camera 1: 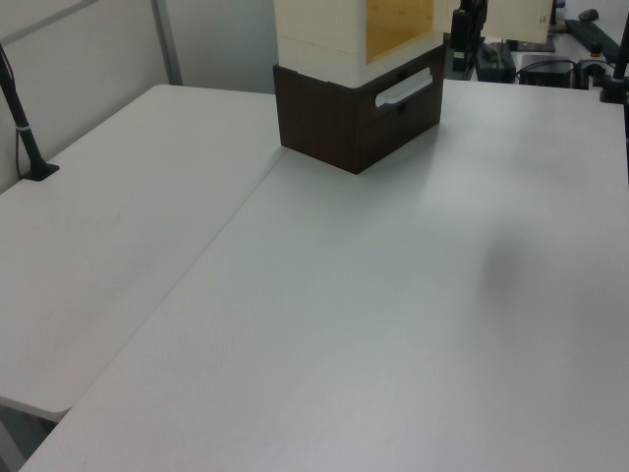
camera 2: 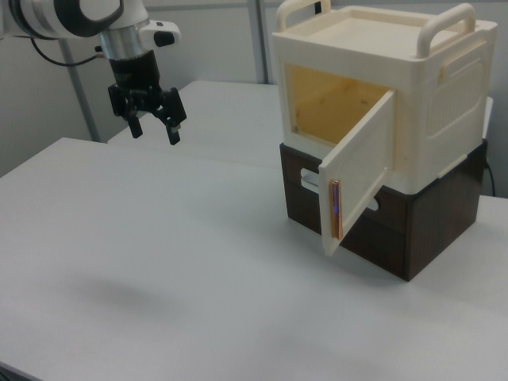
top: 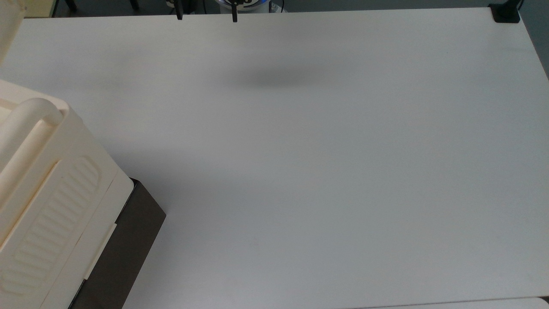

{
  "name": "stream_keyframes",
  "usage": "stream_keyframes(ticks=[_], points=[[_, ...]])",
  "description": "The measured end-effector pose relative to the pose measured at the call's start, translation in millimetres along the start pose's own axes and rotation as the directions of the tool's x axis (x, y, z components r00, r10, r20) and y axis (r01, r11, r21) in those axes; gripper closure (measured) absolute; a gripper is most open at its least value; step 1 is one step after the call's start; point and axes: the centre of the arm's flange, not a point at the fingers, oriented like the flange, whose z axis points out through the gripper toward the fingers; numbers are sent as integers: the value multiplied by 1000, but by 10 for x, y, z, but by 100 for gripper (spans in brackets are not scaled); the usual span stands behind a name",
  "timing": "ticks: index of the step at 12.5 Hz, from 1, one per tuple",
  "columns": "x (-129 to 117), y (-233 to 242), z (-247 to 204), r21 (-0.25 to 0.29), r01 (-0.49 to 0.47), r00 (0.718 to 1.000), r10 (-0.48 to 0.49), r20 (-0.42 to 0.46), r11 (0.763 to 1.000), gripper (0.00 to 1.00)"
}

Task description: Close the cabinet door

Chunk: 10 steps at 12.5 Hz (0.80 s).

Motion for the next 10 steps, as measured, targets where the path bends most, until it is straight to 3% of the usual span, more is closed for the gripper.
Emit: stream_keyframes(ticks=[10], points=[[-91, 208, -174, -1, -29, 999, 29, -31, 1000, 0]])
